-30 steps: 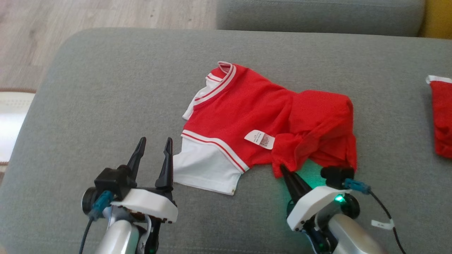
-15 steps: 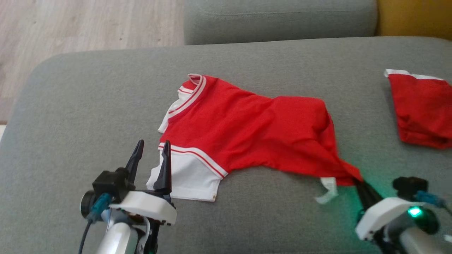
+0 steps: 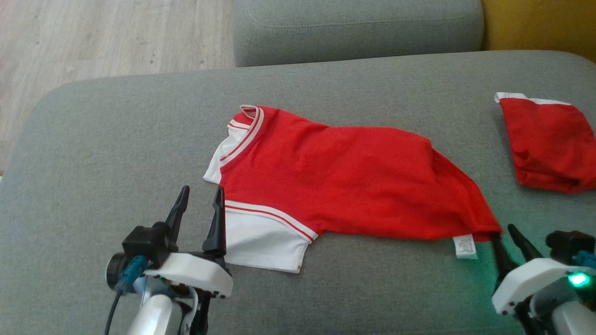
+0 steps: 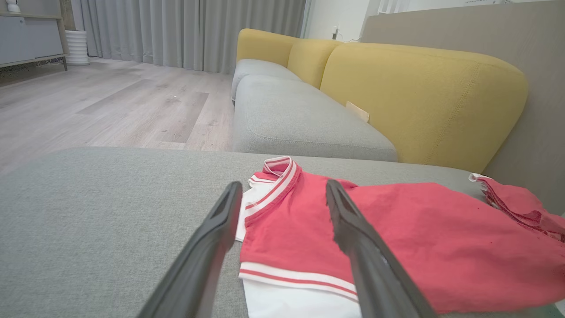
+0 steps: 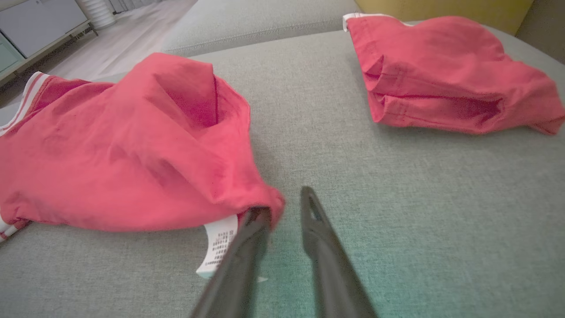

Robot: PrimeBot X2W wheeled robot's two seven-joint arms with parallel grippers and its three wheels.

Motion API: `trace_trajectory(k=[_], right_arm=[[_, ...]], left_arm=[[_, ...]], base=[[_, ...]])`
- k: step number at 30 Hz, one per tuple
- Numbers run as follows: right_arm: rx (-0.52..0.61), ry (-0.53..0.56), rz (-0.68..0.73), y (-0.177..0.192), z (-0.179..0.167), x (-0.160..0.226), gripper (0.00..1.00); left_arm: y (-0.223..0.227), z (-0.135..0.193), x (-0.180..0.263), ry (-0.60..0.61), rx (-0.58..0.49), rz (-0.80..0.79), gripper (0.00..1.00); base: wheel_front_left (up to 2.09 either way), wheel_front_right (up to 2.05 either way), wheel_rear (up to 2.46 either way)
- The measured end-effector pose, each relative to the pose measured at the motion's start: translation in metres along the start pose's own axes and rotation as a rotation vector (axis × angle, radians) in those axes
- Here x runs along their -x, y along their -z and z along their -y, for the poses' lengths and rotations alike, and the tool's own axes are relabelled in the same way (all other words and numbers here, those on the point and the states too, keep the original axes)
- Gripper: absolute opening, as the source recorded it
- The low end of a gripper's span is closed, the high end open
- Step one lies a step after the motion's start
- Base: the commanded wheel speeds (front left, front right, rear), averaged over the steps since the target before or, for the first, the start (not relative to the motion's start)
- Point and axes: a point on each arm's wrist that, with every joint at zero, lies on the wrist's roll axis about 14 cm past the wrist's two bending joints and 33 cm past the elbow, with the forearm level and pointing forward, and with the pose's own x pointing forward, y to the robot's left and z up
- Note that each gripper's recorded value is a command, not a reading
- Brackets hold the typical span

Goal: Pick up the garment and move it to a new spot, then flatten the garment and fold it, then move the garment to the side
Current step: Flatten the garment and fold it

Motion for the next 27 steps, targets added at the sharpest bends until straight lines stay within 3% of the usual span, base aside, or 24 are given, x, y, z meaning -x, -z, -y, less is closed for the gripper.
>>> trace_trajectory(k=[6,15,27], right_arm=[[0.015,-0.091,0.155,-0.030,-0.045,0.003,1.00],[0.035,-0.327,0.344,-0.066,-0.135,0.019,1.00],[0.116,-0.546,0.245,-0.030,-0.207,0.024,1.00]], left_arm=[[-0.002,-0.003,0.004,-0.009,-0.005,0.007,1.00],[-0.012,-0.006,0.011,-0.018,-0.005,0.037,1.00],[-0.013,-0.019,0.024,-0.067,-0.004,0.041,1.00]], base=[[0.00,0.00,0.00],[0.00,0.00,0.00],[0.00,0.00,0.00]])
